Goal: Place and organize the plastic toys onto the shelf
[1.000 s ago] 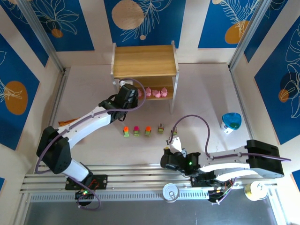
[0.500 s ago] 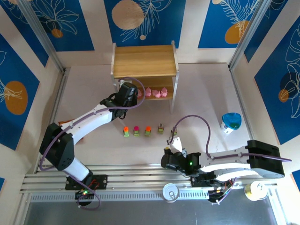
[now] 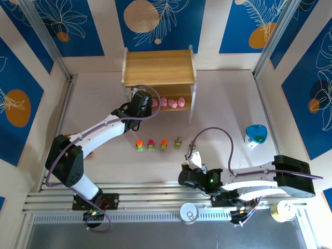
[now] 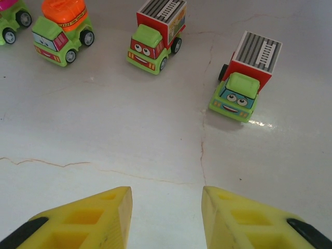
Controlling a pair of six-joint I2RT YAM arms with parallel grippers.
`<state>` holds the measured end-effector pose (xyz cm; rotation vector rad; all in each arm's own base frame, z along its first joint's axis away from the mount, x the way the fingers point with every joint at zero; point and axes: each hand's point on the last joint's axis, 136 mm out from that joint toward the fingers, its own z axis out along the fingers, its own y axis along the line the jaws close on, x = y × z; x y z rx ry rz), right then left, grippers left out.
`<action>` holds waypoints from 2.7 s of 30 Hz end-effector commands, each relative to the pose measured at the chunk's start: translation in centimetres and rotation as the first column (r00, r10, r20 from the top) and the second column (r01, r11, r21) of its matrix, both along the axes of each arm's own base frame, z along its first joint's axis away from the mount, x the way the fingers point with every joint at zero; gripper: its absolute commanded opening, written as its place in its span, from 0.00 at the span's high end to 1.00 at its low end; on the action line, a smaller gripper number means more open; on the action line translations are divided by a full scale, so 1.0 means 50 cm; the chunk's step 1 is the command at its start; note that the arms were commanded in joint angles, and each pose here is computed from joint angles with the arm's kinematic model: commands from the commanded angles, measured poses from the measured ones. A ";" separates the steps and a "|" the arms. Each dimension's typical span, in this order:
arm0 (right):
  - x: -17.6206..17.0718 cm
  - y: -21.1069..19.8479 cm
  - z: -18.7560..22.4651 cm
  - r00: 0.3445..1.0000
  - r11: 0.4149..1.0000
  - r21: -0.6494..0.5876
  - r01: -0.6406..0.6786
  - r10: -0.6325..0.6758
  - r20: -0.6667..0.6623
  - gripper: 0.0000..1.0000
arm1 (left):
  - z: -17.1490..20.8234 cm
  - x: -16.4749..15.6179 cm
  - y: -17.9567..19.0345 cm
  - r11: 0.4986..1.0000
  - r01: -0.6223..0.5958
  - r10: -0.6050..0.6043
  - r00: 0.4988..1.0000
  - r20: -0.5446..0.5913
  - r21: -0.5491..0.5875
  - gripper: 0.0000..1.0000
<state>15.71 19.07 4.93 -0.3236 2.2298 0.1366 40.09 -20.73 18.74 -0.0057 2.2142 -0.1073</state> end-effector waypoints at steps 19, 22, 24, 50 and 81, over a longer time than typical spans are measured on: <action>0.003 0.010 -0.005 1.000 0.999 0.031 -0.019 0.019 -0.013 0.59 | 0.094 -0.023 0.001 1.000 -0.002 0.004 0.994 0.106 -0.021 0.45; 0.004 0.006 -0.003 1.000 0.999 0.034 -0.013 0.013 -0.010 0.59 | 0.105 -0.035 0.001 1.000 -0.006 0.007 0.992 0.125 -0.012 0.45; 0.003 0.005 -0.003 1.000 0.999 0.037 -0.013 0.013 -0.009 0.59 | 0.113 -0.044 0.005 1.000 -0.010 0.012 0.990 0.140 -0.016 0.44; 0.006 -0.065 0.062 0.991 0.990 0.038 0.134 -0.134 -0.005 0.56 | 0.066 -0.195 -0.055 0.970 0.241 -0.243 0.962 0.127 0.025 0.44; 0.174 -0.026 0.067 0.943 0.947 0.057 0.317 -0.308 -0.129 0.50 | -0.135 -0.250 -0.016 0.934 0.354 -0.357 0.927 0.116 0.048 0.19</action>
